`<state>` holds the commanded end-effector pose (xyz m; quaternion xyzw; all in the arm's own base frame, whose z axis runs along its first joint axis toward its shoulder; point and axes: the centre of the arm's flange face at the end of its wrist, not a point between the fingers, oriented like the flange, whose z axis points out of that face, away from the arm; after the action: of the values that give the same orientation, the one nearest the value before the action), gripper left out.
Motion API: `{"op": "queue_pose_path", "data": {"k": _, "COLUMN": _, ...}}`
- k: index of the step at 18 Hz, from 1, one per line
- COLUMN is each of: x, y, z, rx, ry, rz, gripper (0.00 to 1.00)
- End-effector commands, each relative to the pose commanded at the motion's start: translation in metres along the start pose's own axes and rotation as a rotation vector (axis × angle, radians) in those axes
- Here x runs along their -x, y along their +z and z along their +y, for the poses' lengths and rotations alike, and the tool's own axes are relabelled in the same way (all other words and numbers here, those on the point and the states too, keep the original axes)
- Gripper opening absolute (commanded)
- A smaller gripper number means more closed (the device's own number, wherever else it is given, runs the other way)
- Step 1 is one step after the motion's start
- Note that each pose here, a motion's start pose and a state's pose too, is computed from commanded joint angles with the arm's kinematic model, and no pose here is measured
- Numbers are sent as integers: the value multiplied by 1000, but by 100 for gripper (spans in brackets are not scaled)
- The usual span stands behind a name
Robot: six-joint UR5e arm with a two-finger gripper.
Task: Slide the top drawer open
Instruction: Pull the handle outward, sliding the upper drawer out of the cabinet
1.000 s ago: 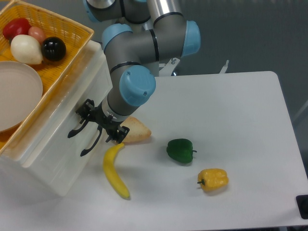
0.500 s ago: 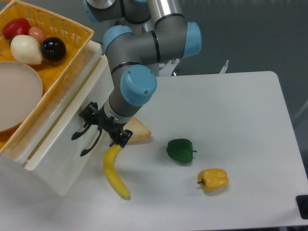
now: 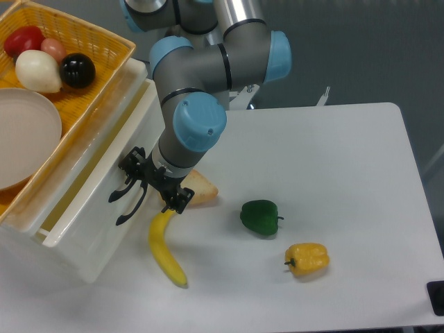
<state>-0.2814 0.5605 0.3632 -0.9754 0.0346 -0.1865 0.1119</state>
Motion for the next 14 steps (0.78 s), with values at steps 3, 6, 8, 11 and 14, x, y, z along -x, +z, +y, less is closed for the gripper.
{"op": "queue_pose_path", "data": {"k": 3, "x": 5, "y": -2, "z": 2, "rx": -2, "ry": -11, "rz": -1, "gripper": 100}}
{"op": "queue_pose_path", "data": {"k": 6, "x": 11, "y": -5, "z": 6, "rx": -7, "ry": -23, "rz": 0, "gripper": 100}}
{"op": "queue_pose_path", "data": {"k": 8, "x": 13, "y": -3, "z": 7, "rx": -5, "ry": -26, "rz": 3, "gripper": 100}}
{"op": "queue_pose_path", "data": {"k": 11, "x": 17, "y": -3, "z": 8, "rx": -6, "ry": -32, "rz": 3, "gripper": 100}}
{"op": "queue_pose_path", "data": {"k": 14, "x": 19, "y": -2, "z": 9, "rx": -5, "ry": -35, "rz": 4, "gripper": 100}}
